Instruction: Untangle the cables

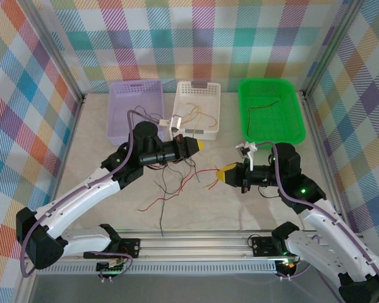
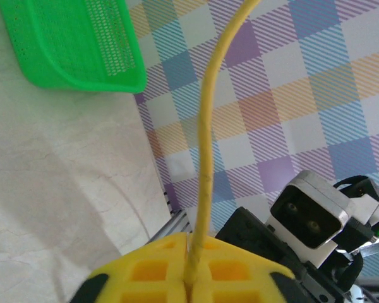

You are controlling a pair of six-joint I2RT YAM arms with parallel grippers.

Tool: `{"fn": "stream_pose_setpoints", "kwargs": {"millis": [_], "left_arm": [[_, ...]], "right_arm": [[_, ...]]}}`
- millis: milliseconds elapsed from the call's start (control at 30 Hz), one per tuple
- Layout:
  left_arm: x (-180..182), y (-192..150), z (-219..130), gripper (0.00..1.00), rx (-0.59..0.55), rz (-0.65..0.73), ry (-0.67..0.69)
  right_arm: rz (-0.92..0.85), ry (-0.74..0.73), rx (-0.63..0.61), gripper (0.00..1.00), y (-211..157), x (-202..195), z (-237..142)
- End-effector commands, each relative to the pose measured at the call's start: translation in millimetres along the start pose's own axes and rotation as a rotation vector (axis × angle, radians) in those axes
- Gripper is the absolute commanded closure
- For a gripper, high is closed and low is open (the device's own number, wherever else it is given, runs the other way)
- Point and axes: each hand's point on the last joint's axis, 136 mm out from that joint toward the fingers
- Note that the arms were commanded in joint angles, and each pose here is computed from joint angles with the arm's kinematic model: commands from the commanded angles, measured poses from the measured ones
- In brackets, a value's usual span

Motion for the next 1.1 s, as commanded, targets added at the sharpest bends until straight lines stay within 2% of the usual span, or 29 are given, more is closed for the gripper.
{"fn": "stream_pose_setpoints", "kwargs": {"millis": [0, 167, 433, 667, 733, 800, 867, 933, 1067], "left_arm": [[-5, 1, -4, 1.00, -0.004, 0.041, 0.025], [14, 11, 8, 1.00, -0.034, 0.057, 0.109], [54, 20, 46, 1.00, -0.042, 0.052, 0.214], [81, 25, 83, 1.00, -0.018, 0.057, 0.273], [79, 30, 90, 1.00, -0.017, 0.073, 0.271], [77, 35, 94, 1.00, -0.020, 0.096, 0.279], [73, 42, 98, 1.00, -0.021, 0.123, 0.287], [69, 48, 102, 1.00, -0.020, 0.143, 0.295], [58, 57, 112, 1.00, -0.003, 0.181, 0.288]], "right_arm": [[-0.023, -0.082, -0.021, 1.00, 1, -15, 0], [0.023, -0.264, -0.034, 1.00, -2, -55, 1], [0.120, -0.489, 0.017, 1.00, -29, -124, 12], [0.156, -0.632, 0.024, 1.00, -38, -160, 9], [0.165, -0.655, 0.029, 0.88, -40, -164, 8], [0.165, -0.654, 0.032, 0.81, -40, -164, 8], [0.160, -0.649, 0.028, 0.69, -40, -162, 7], [0.162, -0.646, 0.022, 0.54, -41, -159, 5], [0.146, -0.625, -0.011, 0.44, -36, -150, 0]]}}
Point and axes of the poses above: each hand's point on the last joint's axis, 136 mm out from that joint toward the fingers, its own z axis out along the fingers, its own x axis along the line the jaws close on, y = z × x
